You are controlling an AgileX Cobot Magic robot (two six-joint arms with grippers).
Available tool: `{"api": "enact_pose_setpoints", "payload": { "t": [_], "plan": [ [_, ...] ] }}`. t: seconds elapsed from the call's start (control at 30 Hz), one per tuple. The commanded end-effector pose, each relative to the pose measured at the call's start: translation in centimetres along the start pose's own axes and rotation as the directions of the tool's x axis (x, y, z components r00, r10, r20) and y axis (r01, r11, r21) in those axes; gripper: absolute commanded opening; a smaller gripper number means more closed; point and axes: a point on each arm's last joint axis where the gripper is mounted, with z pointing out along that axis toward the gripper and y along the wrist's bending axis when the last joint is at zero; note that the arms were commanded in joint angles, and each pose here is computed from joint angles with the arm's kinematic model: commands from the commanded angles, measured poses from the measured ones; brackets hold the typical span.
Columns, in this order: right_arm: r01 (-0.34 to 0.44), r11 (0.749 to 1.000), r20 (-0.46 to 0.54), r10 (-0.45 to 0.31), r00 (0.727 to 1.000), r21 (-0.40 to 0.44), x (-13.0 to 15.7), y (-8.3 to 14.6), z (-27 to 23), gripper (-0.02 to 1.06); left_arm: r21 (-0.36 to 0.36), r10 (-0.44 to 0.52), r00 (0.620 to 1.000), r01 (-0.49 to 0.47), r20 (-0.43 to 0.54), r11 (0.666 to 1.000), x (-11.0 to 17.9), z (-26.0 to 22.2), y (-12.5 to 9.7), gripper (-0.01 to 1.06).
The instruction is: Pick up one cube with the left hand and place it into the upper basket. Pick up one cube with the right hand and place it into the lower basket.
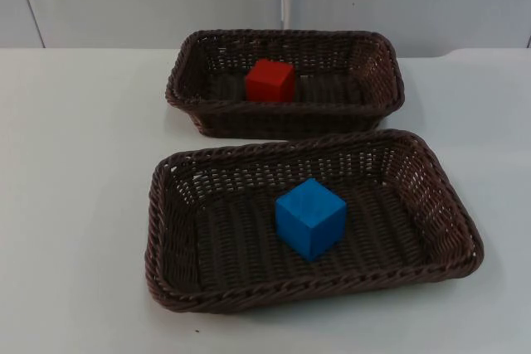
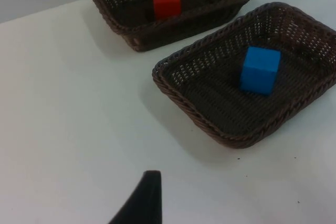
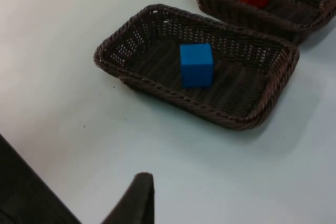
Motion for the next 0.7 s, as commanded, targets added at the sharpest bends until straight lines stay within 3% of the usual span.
{"api": "enact_pose_setpoints", "payload": {
  "t": [0.0,0.67],
  "plan": [
    [0.009,1.000,0.002,-0.009,1.000,0.000,0.03,0.00,0.00,1.05,-0.004,-0.005,1.000,0.005,0.001,1.000,0.11,0.04,0.03,1.05],
    [0.006,1.000,0.002,-0.006,1.000,-0.005,0.03,0.05,0.00,1.05,-0.004,-0.005,1.000,0.005,0.001,1.000,0.11,0.04,0.03,1.05]
  ]
}}
